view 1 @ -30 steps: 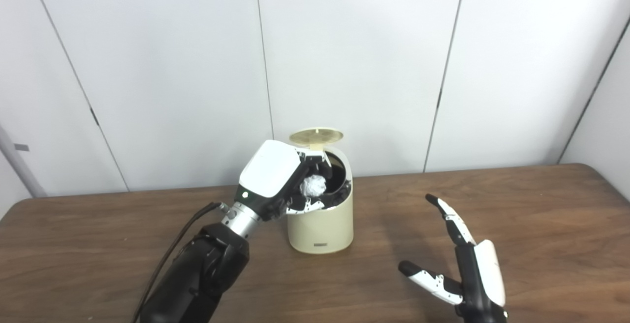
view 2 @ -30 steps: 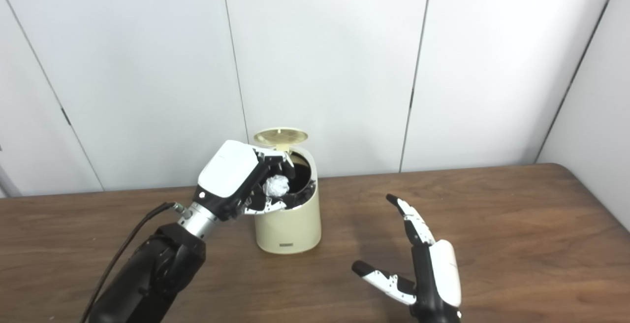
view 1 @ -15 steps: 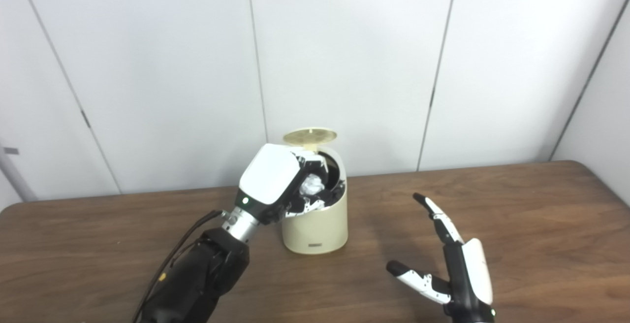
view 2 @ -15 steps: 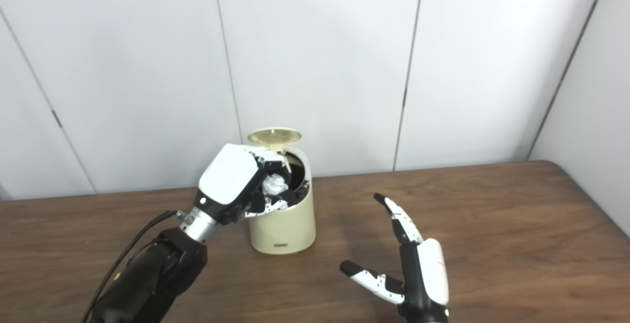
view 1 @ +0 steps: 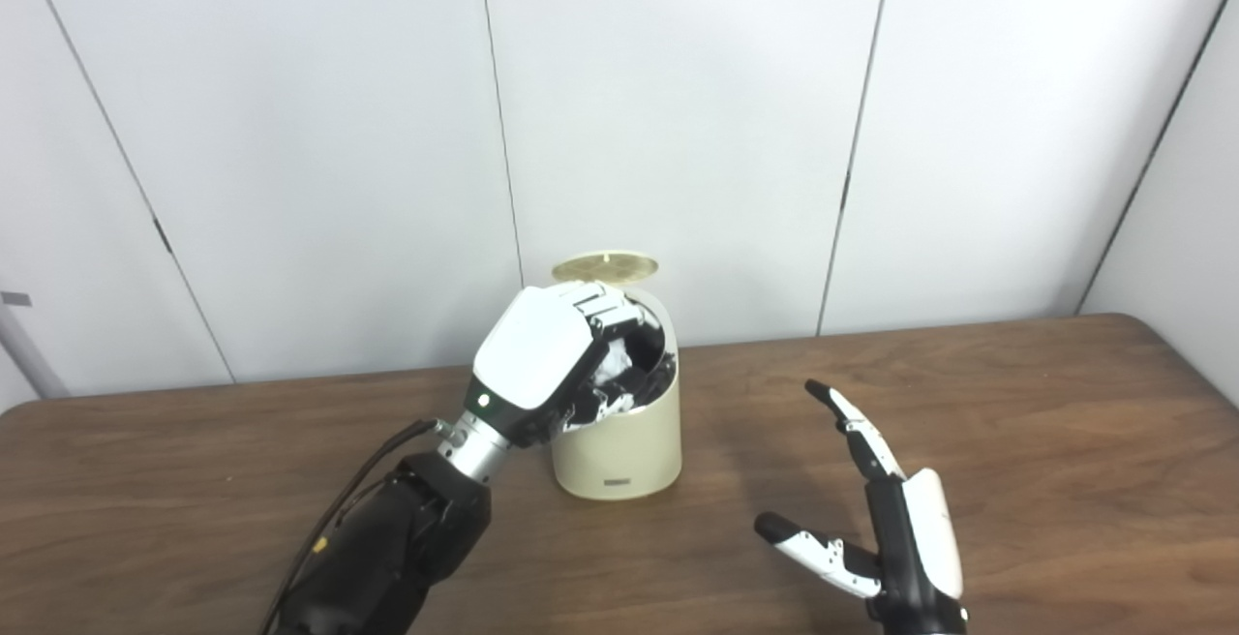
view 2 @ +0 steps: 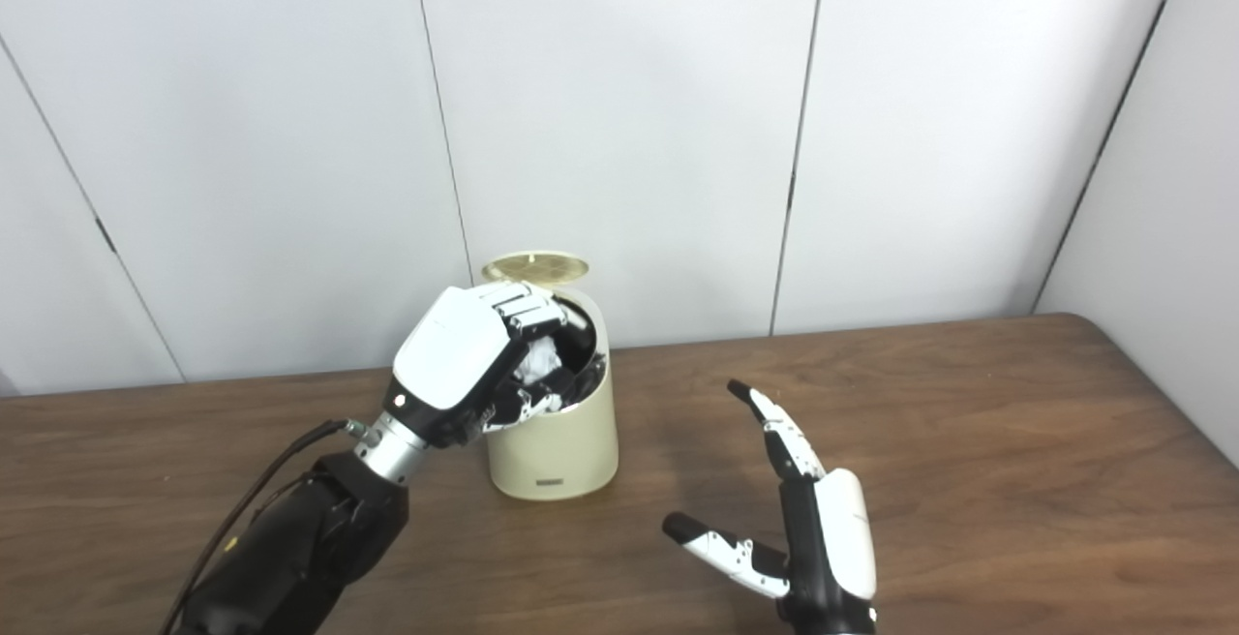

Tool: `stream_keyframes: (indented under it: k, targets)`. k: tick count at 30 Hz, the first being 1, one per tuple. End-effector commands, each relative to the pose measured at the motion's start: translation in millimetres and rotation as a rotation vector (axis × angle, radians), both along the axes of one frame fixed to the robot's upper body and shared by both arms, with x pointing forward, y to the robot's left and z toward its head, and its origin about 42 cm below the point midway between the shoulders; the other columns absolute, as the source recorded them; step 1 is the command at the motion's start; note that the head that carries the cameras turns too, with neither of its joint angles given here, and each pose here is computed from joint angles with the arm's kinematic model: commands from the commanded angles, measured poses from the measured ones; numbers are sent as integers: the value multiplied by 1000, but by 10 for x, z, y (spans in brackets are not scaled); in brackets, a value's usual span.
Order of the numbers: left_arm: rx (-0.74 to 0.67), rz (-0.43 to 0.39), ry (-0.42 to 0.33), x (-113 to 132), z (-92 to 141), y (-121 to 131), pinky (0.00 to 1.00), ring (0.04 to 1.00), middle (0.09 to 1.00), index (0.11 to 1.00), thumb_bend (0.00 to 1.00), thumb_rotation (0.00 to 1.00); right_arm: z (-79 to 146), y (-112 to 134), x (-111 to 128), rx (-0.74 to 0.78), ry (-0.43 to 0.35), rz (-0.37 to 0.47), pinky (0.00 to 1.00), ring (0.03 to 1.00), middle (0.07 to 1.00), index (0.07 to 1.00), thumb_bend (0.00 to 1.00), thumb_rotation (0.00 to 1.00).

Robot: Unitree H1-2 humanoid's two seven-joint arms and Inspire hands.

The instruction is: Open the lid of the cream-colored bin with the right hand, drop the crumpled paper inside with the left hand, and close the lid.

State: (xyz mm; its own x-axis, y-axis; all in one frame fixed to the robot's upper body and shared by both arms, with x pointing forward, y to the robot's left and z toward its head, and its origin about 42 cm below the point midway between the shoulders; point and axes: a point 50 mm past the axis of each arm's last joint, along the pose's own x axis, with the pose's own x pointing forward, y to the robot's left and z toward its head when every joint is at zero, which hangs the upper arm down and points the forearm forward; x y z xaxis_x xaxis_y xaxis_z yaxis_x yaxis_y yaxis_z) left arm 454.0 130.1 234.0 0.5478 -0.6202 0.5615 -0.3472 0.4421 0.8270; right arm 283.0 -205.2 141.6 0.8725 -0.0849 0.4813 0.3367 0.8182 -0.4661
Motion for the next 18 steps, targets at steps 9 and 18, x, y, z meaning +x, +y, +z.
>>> stream_keyframes:
  k: [9,18]
  targets:
    - [-13,-16,-60,75,257,59,673,783,754,735,995,22,-191,144,-126,46,70,8,843,879,881,869,823,815]
    - [-52,-33,-49,-3,250,101,631,737,718,705,988,8,-191,142,-124,47,63,13,847,884,882,872,815,811]
